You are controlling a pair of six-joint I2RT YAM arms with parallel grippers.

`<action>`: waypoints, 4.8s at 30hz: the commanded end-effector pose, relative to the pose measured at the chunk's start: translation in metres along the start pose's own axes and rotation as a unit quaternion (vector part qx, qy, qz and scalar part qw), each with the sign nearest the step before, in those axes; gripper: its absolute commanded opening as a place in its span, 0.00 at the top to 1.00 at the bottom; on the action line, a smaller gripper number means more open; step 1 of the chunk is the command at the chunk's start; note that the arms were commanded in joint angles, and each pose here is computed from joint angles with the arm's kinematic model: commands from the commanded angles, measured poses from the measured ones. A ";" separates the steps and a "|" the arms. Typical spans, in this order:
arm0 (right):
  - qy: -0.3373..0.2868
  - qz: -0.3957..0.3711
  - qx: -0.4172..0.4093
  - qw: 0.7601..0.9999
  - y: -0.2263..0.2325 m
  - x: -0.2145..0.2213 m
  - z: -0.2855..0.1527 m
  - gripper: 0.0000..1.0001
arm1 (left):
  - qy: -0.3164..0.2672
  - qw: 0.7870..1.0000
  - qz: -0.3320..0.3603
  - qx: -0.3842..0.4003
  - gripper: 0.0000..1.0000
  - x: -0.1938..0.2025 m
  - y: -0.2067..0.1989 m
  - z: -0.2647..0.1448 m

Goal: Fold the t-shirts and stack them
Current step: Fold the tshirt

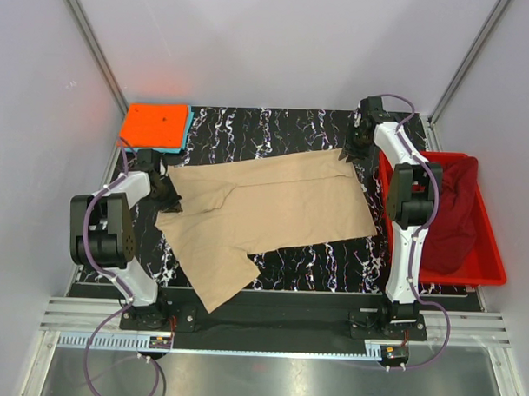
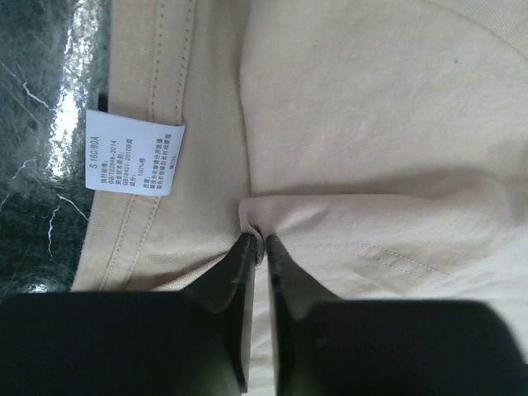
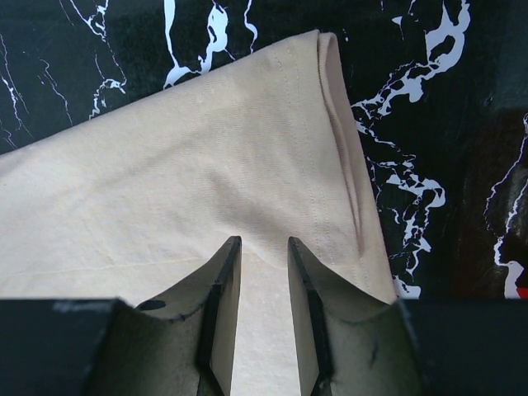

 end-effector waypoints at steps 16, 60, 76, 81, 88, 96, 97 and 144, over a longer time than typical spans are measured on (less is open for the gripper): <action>0.022 0.002 0.045 0.999 -0.011 0.007 0.016 0.65 | -0.107 0.992 -0.014 0.061 1.00 -0.023 -0.033 -0.106; -0.041 0.149 0.086 0.984 -0.035 0.015 0.005 0.59 | -0.078 0.993 -0.029 0.080 1.00 0.020 -0.025 -0.114; -0.026 0.161 0.050 0.985 -0.031 0.014 0.013 0.78 | -0.080 0.993 -0.025 0.079 1.00 0.019 -0.025 -0.114; -0.030 0.152 0.054 0.986 -0.031 0.011 0.010 0.93 | -0.082 0.993 -0.024 0.079 1.00 0.018 -0.025 -0.116; -0.040 0.124 0.053 0.990 -0.031 0.005 0.007 1.00 | -0.096 0.992 -0.020 0.080 1.00 0.011 -0.028 -0.122; -0.099 0.072 0.027 0.992 -0.021 -0.033 -0.010 1.00 | -0.132 0.987 -0.016 0.089 1.00 -0.016 -0.043 -0.146; -0.102 0.070 0.023 0.992 -0.019 -0.036 -0.009 1.00 | -0.139 0.986 -0.015 0.091 1.00 -0.022 -0.046 -0.150; -0.085 0.044 0.089 0.991 -0.044 -0.016 -0.030 1.00 | -0.049 0.998 -0.028 0.040 1.00 0.039 -0.005 -0.088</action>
Point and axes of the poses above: each gripper's point midway between its finger pads, its own z axis out along the fingers, its own y axis along the line the jaws close on, x = y × z, the point moved 7 cm from there along -z, back along the fingers, and after that the axes turned 1 degree about -z, right-handed, at the moved point
